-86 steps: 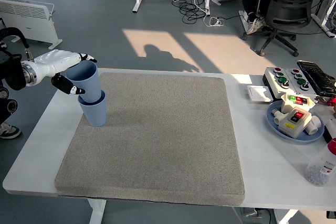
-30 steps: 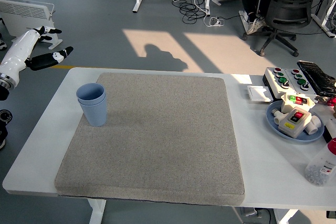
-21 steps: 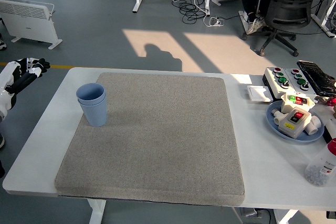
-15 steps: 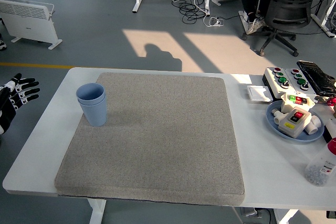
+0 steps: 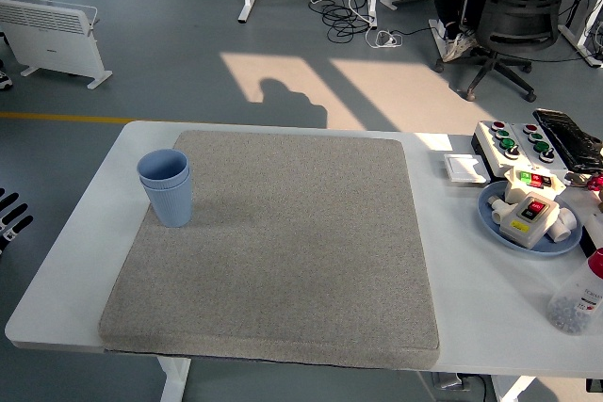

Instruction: Push cup pick cup insert cup

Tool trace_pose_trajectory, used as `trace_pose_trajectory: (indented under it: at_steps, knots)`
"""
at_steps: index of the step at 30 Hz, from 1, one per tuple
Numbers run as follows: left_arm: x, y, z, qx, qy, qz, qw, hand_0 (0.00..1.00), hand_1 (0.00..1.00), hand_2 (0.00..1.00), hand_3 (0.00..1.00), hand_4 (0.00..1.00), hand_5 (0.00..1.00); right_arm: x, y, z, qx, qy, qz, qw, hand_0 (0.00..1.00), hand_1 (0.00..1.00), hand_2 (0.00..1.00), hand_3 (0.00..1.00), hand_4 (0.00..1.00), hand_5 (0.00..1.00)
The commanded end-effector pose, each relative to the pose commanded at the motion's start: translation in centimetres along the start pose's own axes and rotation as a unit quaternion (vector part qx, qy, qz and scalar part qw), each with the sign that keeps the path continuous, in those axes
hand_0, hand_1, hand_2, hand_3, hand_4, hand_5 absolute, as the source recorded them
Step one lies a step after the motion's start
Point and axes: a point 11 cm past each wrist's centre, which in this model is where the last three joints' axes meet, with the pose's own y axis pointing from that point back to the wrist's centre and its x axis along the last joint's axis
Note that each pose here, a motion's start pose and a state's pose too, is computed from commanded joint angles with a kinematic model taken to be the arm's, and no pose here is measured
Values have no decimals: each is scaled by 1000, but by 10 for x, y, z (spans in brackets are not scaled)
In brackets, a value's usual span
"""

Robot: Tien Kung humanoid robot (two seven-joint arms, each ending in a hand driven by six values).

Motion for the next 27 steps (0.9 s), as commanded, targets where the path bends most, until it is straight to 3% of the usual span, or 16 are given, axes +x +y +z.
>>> trace_pose_trajectory:
  at_steps: [9, 10, 15, 16, 27]
  knots:
    - [-4, -3, 0, -1, 0, -9, 1000, 720, 727, 716, 615, 619, 962, 1, 0, 0, 0, 1, 1, 1000, 729, 665, 636, 572, 128, 365]
    - [-4, -3, 0, 0, 0, -9, 1000, 722, 729, 716, 622, 628, 998, 1, 0, 1, -1, 1, 1, 1000, 729, 665, 636, 572, 128, 365]
    - [-9, -3, -2, -9, 32, -26, 999, 722, 729, 716, 622, 628, 998, 2, 0, 4, -4, 1, 3, 1000, 729, 665, 636, 572, 128, 365]
    - [-9, -3, -2, -9, 34, -27, 999, 756, 776, 755, 686, 671, 998, 2, 0, 4, -4, 1, 2, 1000, 729, 663, 636, 572, 128, 365]
    - [-7, -1, -8, -4, 41, -21, 999, 777, 790, 776, 719, 679, 998, 0, 0, 4, -5, 4, 0, 1000, 729, 665, 636, 572, 128, 365]
